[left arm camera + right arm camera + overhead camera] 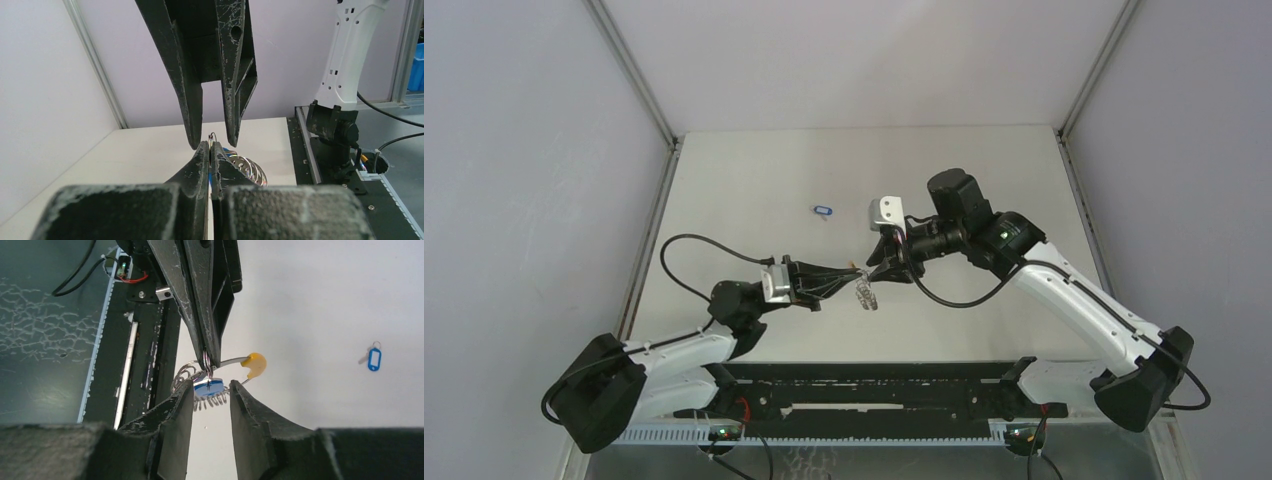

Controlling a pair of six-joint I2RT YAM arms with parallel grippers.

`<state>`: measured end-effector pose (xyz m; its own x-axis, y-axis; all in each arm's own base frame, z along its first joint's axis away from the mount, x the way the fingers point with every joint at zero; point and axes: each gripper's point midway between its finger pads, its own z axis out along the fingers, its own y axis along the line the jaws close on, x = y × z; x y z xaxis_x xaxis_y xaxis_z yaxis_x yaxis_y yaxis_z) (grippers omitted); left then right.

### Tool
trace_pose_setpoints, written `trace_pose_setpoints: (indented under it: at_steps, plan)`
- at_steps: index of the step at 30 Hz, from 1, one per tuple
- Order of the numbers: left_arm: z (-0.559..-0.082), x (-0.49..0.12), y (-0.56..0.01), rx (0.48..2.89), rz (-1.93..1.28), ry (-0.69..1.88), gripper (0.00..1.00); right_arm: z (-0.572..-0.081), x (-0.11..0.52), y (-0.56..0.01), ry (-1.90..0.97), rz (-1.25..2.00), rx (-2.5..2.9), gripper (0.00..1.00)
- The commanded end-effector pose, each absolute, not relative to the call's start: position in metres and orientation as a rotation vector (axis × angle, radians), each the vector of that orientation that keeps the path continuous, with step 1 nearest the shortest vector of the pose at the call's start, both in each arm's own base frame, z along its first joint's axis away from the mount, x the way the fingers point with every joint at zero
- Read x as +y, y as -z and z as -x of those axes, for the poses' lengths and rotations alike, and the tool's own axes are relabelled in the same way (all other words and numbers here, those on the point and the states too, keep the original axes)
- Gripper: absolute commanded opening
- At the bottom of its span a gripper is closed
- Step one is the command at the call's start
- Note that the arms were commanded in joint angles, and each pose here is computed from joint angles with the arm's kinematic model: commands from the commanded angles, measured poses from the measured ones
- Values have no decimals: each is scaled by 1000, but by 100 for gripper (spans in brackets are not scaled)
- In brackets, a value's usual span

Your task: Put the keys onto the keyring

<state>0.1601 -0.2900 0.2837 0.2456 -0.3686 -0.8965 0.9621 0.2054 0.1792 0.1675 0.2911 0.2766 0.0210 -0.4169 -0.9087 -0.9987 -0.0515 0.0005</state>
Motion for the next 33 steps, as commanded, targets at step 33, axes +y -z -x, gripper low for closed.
trace_pose_setpoints:
  at_steps: [33]
  plan:
    - [-146, -274, -311, 712, -858, 1068, 0, -171, 293, -269, -1047, 1571, 1517, 0]
